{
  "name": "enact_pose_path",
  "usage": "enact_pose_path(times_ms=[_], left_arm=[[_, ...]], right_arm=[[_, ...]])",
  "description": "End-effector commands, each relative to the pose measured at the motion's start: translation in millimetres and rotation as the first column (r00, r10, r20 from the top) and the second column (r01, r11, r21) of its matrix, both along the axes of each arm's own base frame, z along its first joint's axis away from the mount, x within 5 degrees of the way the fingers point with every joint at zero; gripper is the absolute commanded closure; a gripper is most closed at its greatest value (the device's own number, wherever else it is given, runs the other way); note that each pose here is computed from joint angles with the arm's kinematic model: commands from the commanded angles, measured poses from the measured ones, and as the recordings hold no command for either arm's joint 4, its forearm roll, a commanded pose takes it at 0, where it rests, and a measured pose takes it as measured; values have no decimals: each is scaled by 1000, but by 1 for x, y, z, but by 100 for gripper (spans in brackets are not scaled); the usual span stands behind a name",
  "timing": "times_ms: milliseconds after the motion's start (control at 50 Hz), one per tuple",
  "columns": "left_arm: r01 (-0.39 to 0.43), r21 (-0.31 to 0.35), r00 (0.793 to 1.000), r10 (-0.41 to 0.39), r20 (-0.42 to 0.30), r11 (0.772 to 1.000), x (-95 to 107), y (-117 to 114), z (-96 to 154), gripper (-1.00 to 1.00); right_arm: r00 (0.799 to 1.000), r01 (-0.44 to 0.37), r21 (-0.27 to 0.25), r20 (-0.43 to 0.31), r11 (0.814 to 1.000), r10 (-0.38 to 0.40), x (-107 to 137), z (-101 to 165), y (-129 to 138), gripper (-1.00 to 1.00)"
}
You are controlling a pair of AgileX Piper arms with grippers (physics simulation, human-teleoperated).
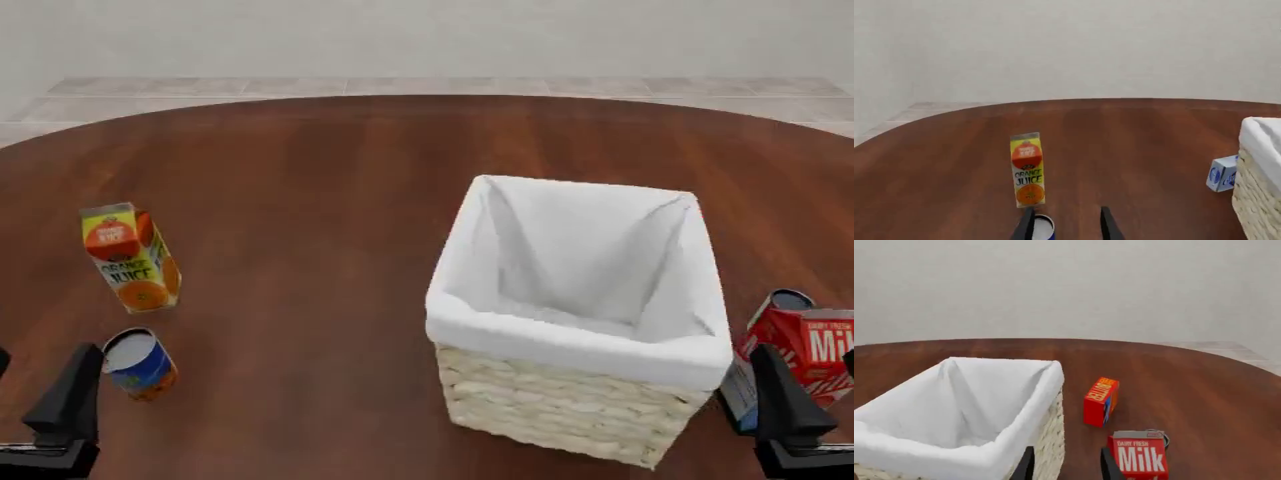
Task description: Pick up the tomato sauce, and put it in the basket.
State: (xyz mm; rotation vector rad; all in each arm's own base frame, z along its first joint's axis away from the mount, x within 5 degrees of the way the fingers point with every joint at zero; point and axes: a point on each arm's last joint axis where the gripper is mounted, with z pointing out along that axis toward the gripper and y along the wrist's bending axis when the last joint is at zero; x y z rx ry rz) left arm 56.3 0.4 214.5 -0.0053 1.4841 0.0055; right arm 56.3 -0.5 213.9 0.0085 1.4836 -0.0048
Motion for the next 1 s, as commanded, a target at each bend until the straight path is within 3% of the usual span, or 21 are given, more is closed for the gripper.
enact_pose_path(times_ms=[20,600,620,640,740,880,920,940,1000], left_arm=[[7,1,1000,-7,0,1000,0,0,3,-100],[7,1,1000,-7,-2,1000,0,0,-1,-100],[18,2,1000,-18,-2,1000,0,-1,-1,-100],[22,2,1000,-22,-1,1000,0,-1,-1,-100],[20,10,1000,-20,8,1000,0,-1,0,-100],[19,0,1000,-19,-4,1000,0,-1,-1,-100],[19,8,1000,-19,5,1000,0,-1,0,-100],[19,7,1000,-19,4,1000,0,-1,0,-100],[20,5,1000,-20,2,1000,0,-1,0,-100]], right_arm=[[1000,-8,-3,-2,1000,8,0,0,0,-100],[1000,-6,-9,-1,1000,6,0,0,0,-100],[1000,-5,-6,-6,1000,5,1,0,0,-100],[1000,-1,34,8,999,1,0,1,0,-100],[1000,-1,56,24,998,0,-4,41,0,-100],[999,-22,58,-36,998,24,-5,70,1,-100],[1000,-20,-10,-7,1000,20,-14,84,1,-100],[1000,-17,22,-20,1000,18,-13,86,1,-100],[999,-12,32,-41,999,13,-15,100,1,-100]])
